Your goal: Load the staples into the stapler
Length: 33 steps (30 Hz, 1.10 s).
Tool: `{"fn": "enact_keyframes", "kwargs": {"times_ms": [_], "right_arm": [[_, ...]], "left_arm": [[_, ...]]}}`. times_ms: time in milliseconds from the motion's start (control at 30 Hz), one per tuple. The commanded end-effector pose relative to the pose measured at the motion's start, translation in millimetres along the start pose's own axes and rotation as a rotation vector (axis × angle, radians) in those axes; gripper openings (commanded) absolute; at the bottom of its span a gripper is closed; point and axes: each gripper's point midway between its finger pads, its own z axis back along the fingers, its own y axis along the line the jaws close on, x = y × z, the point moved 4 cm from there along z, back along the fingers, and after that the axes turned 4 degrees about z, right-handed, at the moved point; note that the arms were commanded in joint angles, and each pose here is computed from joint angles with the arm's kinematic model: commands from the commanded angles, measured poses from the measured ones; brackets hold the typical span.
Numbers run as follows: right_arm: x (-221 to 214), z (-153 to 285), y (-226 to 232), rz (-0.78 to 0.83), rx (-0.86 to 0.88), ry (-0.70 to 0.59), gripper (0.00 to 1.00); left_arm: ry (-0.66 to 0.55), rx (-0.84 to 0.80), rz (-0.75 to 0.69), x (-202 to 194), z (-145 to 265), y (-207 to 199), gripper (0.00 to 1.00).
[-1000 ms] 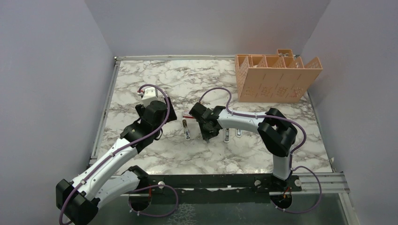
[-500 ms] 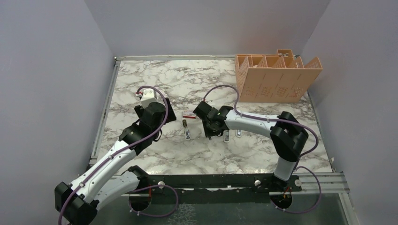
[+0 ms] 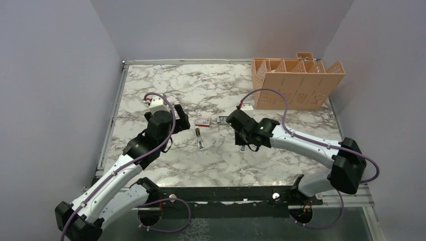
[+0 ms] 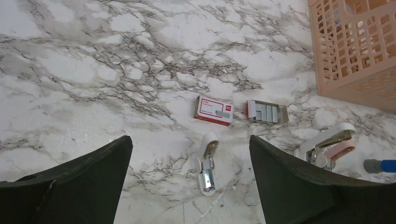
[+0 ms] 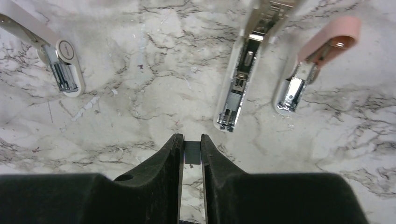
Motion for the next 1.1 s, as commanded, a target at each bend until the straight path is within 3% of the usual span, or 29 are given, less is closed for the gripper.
{"fn": "enact_keyframes", "kwargs": {"times_ms": [0, 400, 600, 767, 867, 1000, 1067], "right_arm": [[-1, 12, -31, -0.065, -0.094, -0.059, 0.24], [1, 9, -67, -0.127, -0.122, -0.107, 0.26], [1, -2, -73, -0.148, -0.15, -0.083, 0.26], [-26, 2, -85, -0.185, -0.179, -0.022, 0.27], [-52, 5, -95, -0.215, -0.19, 0.038, 0.33], [-87, -2, -101, -0.238, -0.201, 0.145, 0.48], [-98, -7, -102, -0.247, -0.212, 0.192, 0.5]], "left_arm": [[0.009, -0.097, 0.012, 1, 4, -13, 0.95], [0.031, -0.159, 0.034, -7, -3, -24, 0.96], [0.046, -0.117, 0.0, -6, -8, -22, 0.96], [0.044, -0.123, 0.0, -5, -8, -24, 0.96], [0.046, -0.128, 0.001, -7, -6, -22, 0.95], [0.061, -0.136, 0.003, -14, -7, -20, 0.95], [0.073, -0.132, 0.003, -19, -9, -19, 0.95]]}}
